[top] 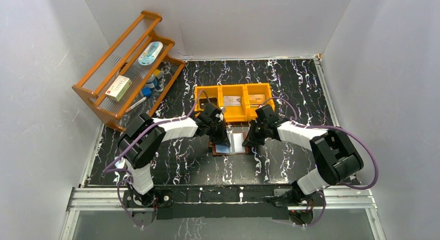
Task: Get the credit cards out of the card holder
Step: Remove the credit card from the card holder.
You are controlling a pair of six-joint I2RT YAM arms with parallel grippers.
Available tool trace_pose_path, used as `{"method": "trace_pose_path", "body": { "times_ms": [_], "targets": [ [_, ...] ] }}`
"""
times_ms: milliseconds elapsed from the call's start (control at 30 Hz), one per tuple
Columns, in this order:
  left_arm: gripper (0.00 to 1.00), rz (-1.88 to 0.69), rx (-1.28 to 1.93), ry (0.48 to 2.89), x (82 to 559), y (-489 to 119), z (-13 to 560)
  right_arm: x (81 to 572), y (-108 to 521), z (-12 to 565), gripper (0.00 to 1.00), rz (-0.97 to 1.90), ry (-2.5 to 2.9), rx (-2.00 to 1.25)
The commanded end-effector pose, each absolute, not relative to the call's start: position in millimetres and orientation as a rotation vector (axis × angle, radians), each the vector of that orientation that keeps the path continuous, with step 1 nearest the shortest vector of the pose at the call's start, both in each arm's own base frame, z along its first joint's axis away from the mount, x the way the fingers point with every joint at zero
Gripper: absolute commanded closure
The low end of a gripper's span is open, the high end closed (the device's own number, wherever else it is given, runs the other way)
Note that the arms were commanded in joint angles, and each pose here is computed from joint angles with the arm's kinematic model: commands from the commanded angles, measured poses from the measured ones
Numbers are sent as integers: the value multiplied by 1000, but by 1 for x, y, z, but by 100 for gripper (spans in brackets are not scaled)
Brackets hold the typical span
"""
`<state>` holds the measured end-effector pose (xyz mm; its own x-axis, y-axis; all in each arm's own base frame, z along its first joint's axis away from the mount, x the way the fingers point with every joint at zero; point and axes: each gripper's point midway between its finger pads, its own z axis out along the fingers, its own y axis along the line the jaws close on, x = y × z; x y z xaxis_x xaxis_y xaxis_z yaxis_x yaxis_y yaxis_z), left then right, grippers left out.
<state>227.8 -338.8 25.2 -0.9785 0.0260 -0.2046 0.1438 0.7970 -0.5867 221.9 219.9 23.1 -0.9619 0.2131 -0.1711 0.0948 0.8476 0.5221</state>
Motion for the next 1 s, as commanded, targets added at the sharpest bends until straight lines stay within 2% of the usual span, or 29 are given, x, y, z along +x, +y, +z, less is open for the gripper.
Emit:
{"method": "trace_pose_path", "body": {
  "times_ms": [0,167,367,467,567,767,867,967],
  "targets": [
    [100,-859,146,2800,226,-324,28,217,206,7,98,636,2843,256],
    [100,-903,148,2770,230,-326,34,220,211,13,98,688,2824,233],
    [75,-1044,118,2753,230,-345,34,217,221,14,96,770,2835,230],
    [71,-1062,93,2771,229,-348,30,215,220,12,96,770,2839,246],
    [72,-1071,67,2794,226,-348,22,212,221,11,95,791,2841,253],
    [82,-1060,43,2803,223,-345,17,208,224,8,96,820,2849,269],
    [90,-1111,61,2808,221,-351,17,209,228,12,96,867,2835,261],
    [92,-1148,72,2795,221,-356,20,211,231,15,96,882,2827,248]
  ]
}}
